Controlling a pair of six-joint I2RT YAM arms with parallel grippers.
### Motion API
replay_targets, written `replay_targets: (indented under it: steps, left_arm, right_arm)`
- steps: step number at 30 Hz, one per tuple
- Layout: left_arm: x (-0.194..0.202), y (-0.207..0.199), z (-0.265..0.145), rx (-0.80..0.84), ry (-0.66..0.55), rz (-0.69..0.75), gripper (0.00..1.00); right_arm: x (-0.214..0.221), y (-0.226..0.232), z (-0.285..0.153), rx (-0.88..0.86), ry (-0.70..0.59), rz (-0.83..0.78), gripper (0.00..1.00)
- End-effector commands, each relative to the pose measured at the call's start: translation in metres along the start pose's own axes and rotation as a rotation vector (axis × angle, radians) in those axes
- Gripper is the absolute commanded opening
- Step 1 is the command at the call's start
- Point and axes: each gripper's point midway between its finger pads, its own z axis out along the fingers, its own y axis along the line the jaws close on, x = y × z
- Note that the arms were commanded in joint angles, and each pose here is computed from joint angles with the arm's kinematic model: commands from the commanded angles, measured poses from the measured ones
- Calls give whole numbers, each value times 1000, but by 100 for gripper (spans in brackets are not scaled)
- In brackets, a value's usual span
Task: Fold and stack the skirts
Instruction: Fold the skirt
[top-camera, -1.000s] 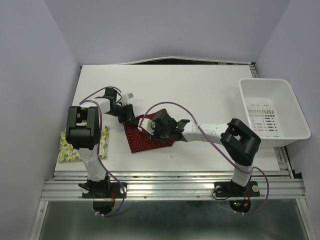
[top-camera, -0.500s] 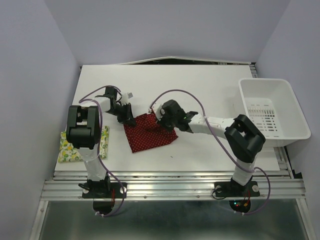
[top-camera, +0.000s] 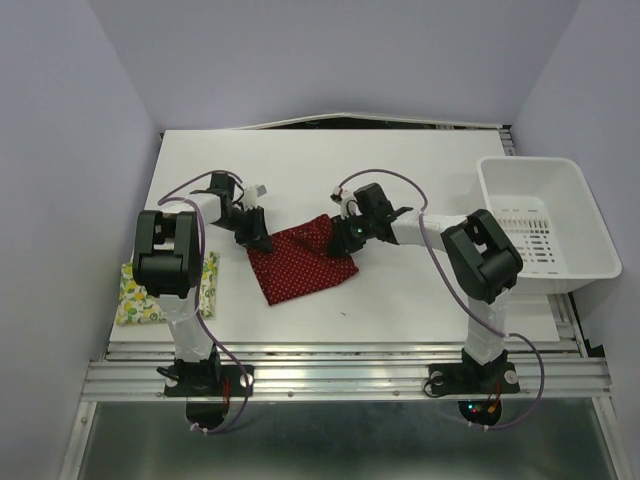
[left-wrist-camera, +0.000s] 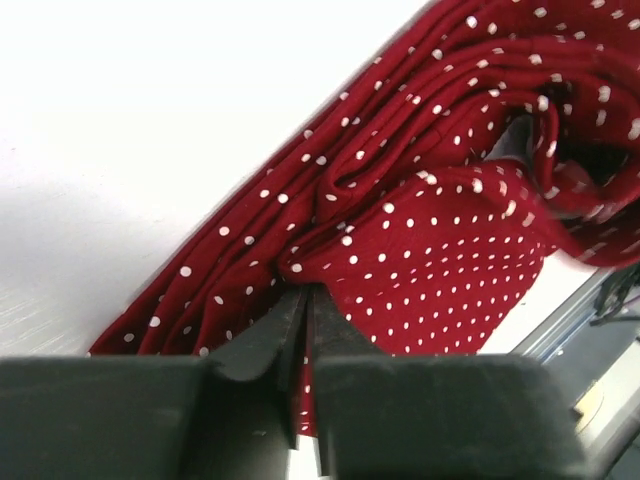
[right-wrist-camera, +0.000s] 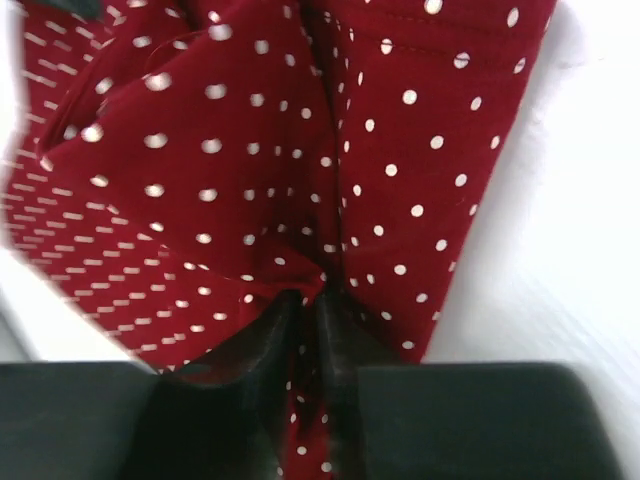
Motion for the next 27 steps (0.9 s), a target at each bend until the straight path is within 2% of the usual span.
replay_targets:
  steps: [1,4,6,11,15,21,27]
  left_arm:
    - [-10,3,-14,-53,-49,104,29]
    - [-18,-9,-26,-31,-96,159,42]
    - [-25,-14,-36,-46,-134,187,45]
    - [-26,-18,-39,-36,-140,196,46]
    - [-32,-16,-37,-34,-142,207,47]
    - [-37,-18,-27,-12,-118,223,47]
    - [-35,-18,-12,6,-95,208,49]
  right_arm:
    - [-25,15,-6,-154,-26,156,36]
    - [-33,12,-14,-166,-43,204,37]
    - [-41,6,-21,-162,-64,239,34]
    - [-47,6,-27,-209,-69,306,35]
    - [-51,4,-27,-197,-77,289,46]
    - [-66,4,-30,-196,-108,225,46]
    - [-106,-12,-31,-126,-198,147,46]
